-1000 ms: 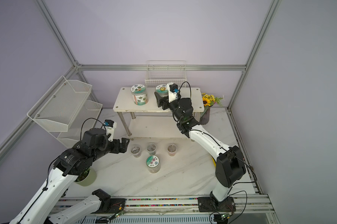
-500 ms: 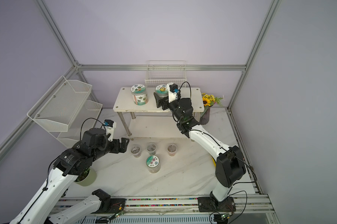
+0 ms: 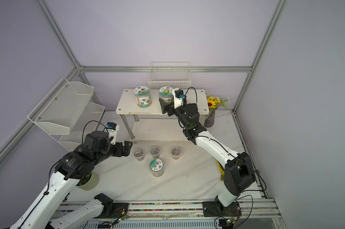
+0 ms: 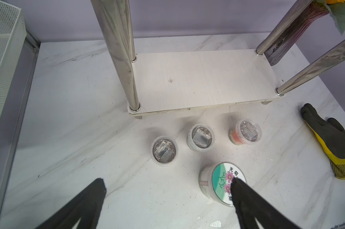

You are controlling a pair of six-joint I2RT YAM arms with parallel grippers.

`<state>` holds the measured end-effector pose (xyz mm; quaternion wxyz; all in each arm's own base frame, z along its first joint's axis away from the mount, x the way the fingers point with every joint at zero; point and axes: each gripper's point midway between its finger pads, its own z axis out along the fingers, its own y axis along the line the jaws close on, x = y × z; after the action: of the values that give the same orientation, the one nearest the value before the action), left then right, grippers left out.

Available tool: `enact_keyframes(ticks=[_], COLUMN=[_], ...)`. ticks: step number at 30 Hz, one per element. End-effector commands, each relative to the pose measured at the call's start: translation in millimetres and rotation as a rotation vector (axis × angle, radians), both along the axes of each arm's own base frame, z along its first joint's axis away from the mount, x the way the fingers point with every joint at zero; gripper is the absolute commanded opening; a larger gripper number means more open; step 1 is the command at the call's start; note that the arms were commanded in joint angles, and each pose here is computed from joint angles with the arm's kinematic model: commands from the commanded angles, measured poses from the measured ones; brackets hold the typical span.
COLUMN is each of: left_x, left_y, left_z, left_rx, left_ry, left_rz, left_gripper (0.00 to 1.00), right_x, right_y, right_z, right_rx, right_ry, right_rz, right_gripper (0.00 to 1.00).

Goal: Place the seed container on the shelf
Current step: Place the seed jar on the shelf, then pick up the seed jar at the center of the board.

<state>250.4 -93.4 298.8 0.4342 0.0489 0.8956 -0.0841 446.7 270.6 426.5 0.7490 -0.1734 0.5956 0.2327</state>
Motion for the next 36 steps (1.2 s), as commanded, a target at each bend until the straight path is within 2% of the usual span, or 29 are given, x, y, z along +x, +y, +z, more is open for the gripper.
enact_keyframes(ticks=[1,11,17,22,28,36], left_x=[0.8,-1.6,-5.7,-10.6,-16.6,-27.9], left_y=[0.4,3.7,8.2,13.6,19.1,28.7], left_z=[15.4,16.7,18.1,19.4,18.4,7.8], left_rx=[-0.012,-0.009,-0.003,0.009,0.015,0.035], left_ry=[-0.048,-0.050,-0.050,-0.044,-0.032,0.008], left_rz=[-0.010,0.000,0.011,0.025,0.041,0.070], left_gripper=[1.00,0.99,0.99,1.00,1.00,0.99], right_x=[-13.4,-36.2,-63.8,-101.5,-151.3,-211.5], right_y=[-13.2,-32.4,-47.8,-62.9,-56.8,-37.0], right_z=[18.1,11.1,8.3,2.6,-18.3,-78.1], right_rx=[0.014,-0.015,-0.027,-0.045,-0.127,-0.219], right_ry=[-0.044,-0.032,-0.018,-0.005,0.013,0.142], right_rz=[-0.022,-0.058,-0.057,-0.034,0.048,0.188], right_gripper=[0.97,0.97,0.97,0.97,0.97,0.97])
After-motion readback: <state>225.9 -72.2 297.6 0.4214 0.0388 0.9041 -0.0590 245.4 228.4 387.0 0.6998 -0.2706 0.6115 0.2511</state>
